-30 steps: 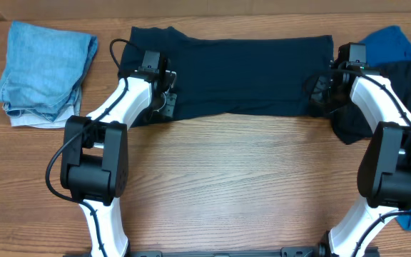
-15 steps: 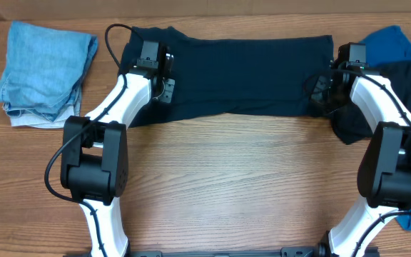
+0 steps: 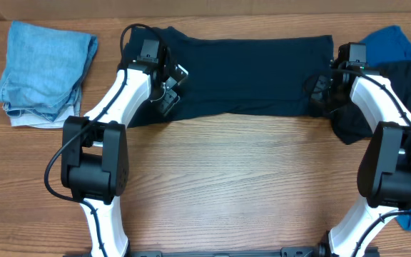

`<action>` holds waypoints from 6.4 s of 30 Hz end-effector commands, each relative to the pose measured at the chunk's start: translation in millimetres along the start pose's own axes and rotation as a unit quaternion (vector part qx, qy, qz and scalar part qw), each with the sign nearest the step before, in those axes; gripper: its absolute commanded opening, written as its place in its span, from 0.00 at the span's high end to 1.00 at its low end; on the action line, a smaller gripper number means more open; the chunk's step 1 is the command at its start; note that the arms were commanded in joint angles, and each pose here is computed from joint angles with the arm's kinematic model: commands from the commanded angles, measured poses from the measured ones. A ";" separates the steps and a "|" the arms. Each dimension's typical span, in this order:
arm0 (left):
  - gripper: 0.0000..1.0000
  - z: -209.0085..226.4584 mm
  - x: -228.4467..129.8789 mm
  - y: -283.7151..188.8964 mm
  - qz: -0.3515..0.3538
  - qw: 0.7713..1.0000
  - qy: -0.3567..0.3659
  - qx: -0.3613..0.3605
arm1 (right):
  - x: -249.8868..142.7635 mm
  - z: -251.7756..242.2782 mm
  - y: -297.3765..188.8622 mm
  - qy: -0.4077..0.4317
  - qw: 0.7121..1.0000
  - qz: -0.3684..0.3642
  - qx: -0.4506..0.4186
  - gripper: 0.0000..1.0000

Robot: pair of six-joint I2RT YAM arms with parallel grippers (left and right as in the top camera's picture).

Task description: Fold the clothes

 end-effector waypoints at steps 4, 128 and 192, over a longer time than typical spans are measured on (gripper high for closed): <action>0.38 -5.9 4.1 7.5 -0.011 1.000 0.020 -0.008 | -0.5 2.0 5.7 -0.006 1.000 0.001 0.003 0.96; 0.62 -14.6 -59.7 40.6 0.065 0.950 -0.305 0.006 | 61.9 36.4 36.6 -0.001 0.994 -0.056 -0.094 0.75; 0.87 65.1 -75.7 43.5 0.062 0.918 -0.381 0.090 | 12.2 5.0 33.3 -0.025 0.996 0.019 -0.086 0.96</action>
Point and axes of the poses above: each gripper's point midway between its finger pads, its own y axis out along the fingers, its own z axis along the line the jaws close on, x = y × z, the point moved 1 cm from there along -y, back along the fingers, and after that the axes turned 4 degrees about -y, right-handed, at the moved point
